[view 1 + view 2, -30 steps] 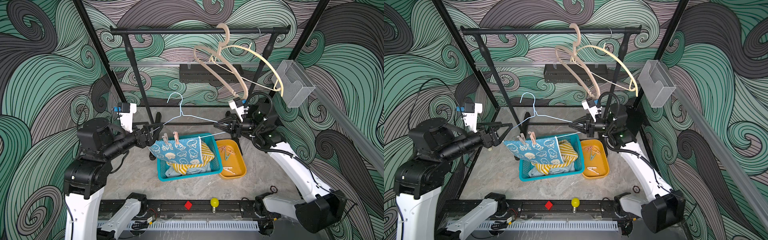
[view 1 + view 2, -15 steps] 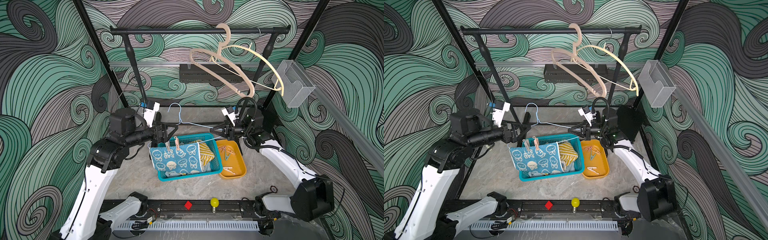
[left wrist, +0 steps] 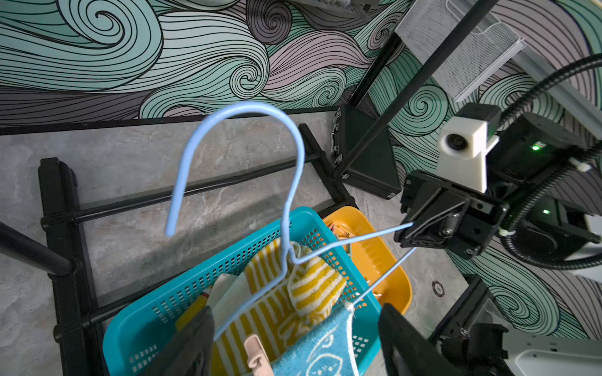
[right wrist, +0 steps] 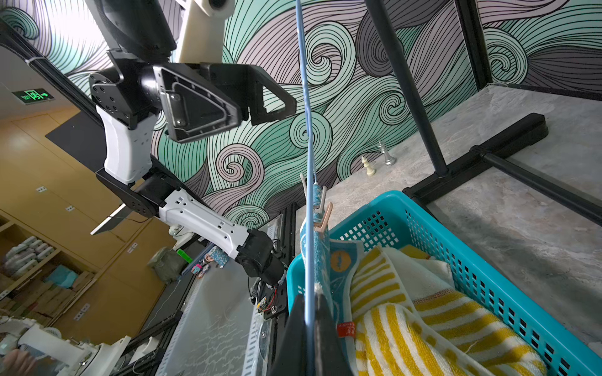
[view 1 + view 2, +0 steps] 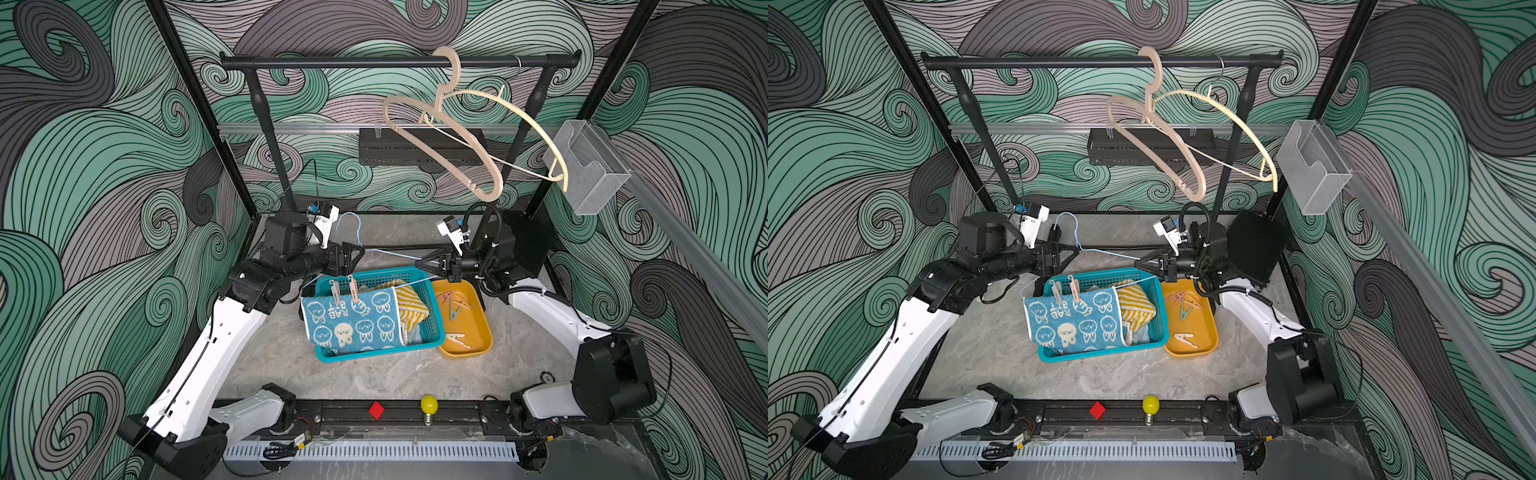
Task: Remove the clothespins securing towels to the hanger
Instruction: Pick up the hanger from the clothesline.
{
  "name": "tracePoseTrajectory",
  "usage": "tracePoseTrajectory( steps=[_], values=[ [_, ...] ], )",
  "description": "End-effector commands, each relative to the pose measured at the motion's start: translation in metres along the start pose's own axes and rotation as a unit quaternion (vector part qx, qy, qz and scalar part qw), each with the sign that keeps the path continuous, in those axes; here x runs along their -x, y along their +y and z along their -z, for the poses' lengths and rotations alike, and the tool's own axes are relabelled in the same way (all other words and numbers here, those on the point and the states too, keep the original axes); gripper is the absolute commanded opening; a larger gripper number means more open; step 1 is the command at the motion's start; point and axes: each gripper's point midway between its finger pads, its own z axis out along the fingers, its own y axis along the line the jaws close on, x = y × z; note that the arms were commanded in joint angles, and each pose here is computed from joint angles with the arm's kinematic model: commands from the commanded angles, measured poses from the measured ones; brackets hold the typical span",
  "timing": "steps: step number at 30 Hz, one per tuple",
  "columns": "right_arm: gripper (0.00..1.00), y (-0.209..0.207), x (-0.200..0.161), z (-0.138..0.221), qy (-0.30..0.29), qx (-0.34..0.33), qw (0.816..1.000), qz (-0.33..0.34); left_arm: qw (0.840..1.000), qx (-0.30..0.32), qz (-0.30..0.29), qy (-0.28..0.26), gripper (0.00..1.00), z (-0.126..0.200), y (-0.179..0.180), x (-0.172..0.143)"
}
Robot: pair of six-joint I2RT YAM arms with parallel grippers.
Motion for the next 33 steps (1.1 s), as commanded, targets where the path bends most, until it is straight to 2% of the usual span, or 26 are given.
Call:
tracePoseTrajectory(
  steps=[1,8,14,17,21,23,24,25,29,33],
  values=[
    [0.00,0.000,0.003,0.001,-0.008,0.000,1.000,0.014,0.999,0.016,-0.001,-0.028,0.72,-0.012,0.006,0.017],
    [0.00,-0.005,0.000,0.001,-0.010,-0.010,1.000,0.001,1.000,-0.002,0.006,-0.012,0.39,-0.042,0.001,0.024],
    [0.00,-0.006,0.001,0.001,-0.010,-0.014,1.000,-0.004,1.000,-0.011,0.005,0.015,0.19,-0.054,-0.004,0.020],
    [0.00,-0.006,0.002,0.001,-0.009,-0.018,1.000,-0.007,1.000,-0.020,0.005,0.014,0.01,-0.056,-0.007,0.019],
    [0.00,-0.009,0.004,0.001,-0.008,-0.031,0.999,-0.017,1.000,-0.023,0.009,0.014,0.00,-0.058,-0.007,0.016],
    [0.04,-0.011,0.003,0.003,-0.006,-0.044,0.999,-0.024,1.000,-0.022,0.012,0.016,0.00,-0.060,-0.006,0.013],
    [0.10,-0.011,0.003,0.003,-0.006,-0.048,0.998,-0.025,1.000,-0.021,0.012,0.016,0.00,-0.060,-0.005,0.012],
    [0.23,-0.013,0.004,0.004,-0.007,-0.062,0.998,-0.027,1.000,-0.021,0.013,0.016,0.00,-0.061,-0.005,0.012],
    [0.44,-0.012,0.009,0.013,-0.018,-0.111,0.993,-0.024,0.999,-0.026,0.012,0.018,0.00,-0.066,-0.004,0.007],
    [0.51,-0.002,0.018,0.025,-0.029,-0.156,0.987,-0.007,0.999,-0.028,0.015,0.019,0.00,-0.071,-0.003,0.005]
  ],
)
